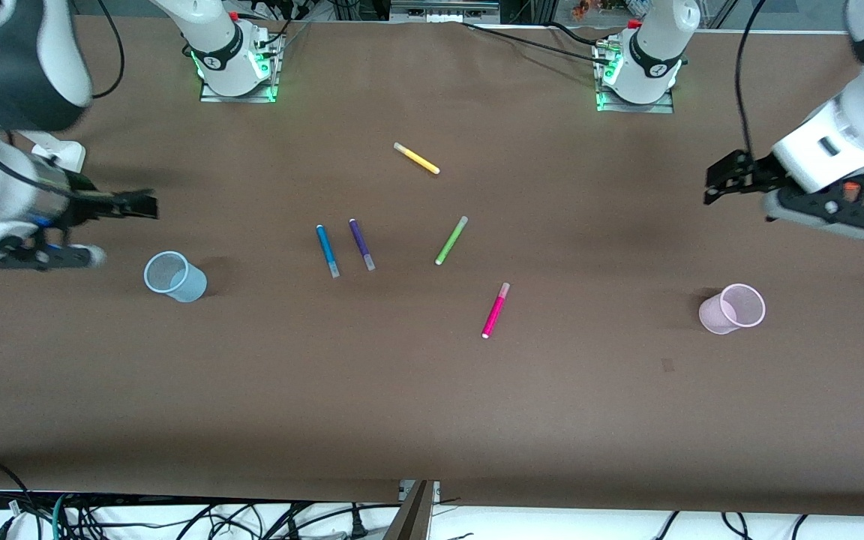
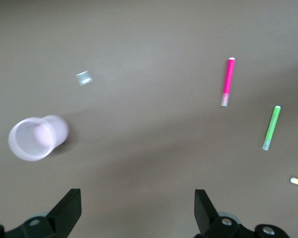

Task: Place pink and blue markers in matching cups
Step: 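Reach the right gripper to the blue marker while the left gripper reaches the pink marker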

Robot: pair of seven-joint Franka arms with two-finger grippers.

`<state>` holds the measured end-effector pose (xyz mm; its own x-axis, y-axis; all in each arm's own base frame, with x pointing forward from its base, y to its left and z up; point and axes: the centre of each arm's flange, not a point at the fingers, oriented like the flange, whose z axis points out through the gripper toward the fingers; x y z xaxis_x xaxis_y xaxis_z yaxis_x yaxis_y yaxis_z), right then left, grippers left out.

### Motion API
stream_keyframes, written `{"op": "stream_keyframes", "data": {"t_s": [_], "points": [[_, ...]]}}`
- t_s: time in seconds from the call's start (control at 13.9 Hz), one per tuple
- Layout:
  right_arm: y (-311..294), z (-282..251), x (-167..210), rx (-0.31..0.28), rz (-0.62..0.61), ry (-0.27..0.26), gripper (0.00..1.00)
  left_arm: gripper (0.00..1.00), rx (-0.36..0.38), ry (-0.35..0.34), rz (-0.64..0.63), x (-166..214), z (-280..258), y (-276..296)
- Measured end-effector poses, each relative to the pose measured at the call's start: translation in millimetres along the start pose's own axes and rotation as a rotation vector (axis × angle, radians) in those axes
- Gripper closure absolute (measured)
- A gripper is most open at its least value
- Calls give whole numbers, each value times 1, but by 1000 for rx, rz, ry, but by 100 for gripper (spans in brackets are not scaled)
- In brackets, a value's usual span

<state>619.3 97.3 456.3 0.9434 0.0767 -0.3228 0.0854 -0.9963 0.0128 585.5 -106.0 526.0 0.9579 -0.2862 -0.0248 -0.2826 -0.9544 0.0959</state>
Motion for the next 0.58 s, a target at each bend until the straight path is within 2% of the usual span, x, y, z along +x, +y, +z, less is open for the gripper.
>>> {"op": "stream_keyframes", "data": {"t_s": [0.36,0.58], "points": [[-77,67,39,-37,-102,-14,0,0,-43,-20,29,58,132,47],[-119,111,59,-54,-156,-6,0,0,-3,-13,-17,77,209,100]]}}
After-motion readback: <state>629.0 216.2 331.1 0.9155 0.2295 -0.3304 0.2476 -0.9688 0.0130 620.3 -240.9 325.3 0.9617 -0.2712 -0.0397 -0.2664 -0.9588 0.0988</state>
